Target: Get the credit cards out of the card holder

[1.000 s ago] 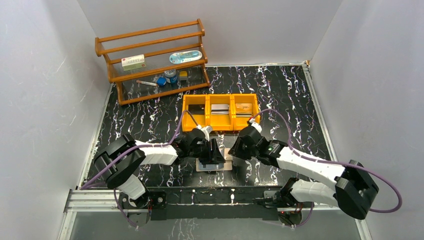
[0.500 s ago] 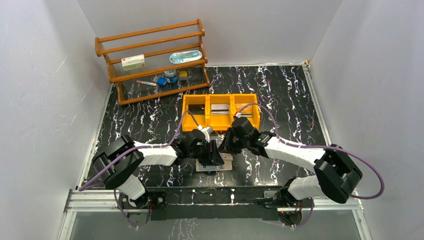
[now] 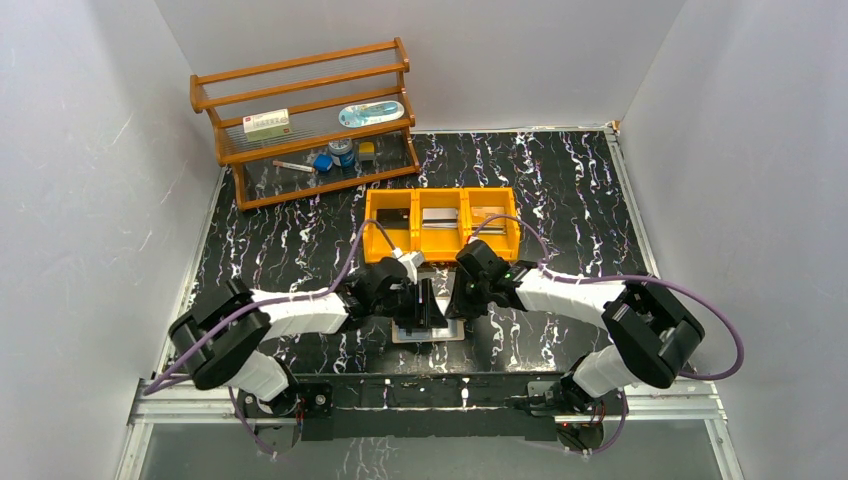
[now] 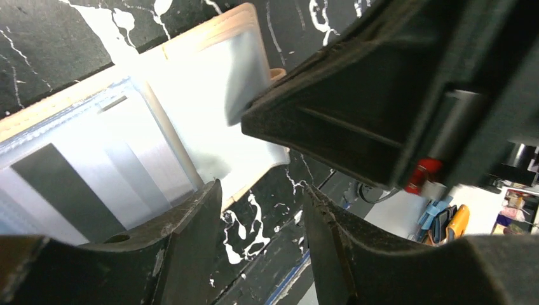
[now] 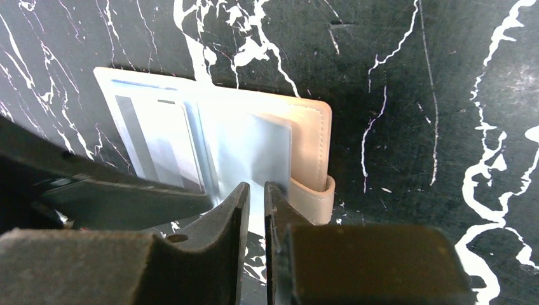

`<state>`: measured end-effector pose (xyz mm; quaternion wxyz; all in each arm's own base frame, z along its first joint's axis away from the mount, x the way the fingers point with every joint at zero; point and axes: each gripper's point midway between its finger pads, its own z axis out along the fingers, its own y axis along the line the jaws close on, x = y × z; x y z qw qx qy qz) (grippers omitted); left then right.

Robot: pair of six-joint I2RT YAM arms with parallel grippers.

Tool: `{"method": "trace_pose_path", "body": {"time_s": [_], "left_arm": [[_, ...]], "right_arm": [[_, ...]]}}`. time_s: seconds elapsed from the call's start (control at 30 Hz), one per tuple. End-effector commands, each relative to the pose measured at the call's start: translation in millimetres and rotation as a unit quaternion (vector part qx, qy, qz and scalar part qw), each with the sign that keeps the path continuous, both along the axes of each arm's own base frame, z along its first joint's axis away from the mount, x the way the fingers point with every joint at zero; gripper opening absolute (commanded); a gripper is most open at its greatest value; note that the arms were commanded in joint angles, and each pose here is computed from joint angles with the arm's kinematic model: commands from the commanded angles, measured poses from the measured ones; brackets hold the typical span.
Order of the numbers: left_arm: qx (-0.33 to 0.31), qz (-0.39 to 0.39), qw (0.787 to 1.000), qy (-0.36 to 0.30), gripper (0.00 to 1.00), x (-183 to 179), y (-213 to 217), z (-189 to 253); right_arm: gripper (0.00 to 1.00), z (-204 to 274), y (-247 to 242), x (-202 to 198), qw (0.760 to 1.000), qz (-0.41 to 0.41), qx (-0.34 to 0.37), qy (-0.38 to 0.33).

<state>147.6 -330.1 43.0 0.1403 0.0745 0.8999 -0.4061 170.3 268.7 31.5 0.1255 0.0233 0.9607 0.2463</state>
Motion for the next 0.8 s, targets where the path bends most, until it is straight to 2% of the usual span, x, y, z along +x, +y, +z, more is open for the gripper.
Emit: {"method": "trace_pose_path", "body": {"time_s": [0.0,0.13,0.3,0.57,0.77], "left_arm": [[0.013,0.007,0.999,-0.036,0.50,2.8,11.5,21.5],[0.062,0.037,0.996,-0.061,0.51,10.8,33.2,27.4],[0.119,0.088,0.987,-0.062,0.51,14.5,63.8,13.2],[0.110,0.083,0.989,-0.045,0.50,7.7,61.9,-0.6],[0.109,0.087,0.989,-0.045,0.48,7.7,62.6,-2.0]], "right_arm": [[0.23,7.3,-8.0,8.8,0.999,0.001,-0.021,-0.025],[0.23,4.0,-1.8,2.3,1.000,0.016,0.000,-0.013],[0.23,9.0,6.7,1.9,0.999,0.032,0.019,-0.015],[0.28,29.6,30.1,4.7,0.995,0.068,0.053,-0.043],[0.36,32.7,53.1,2.5,0.993,0.092,0.058,-0.046]]}}
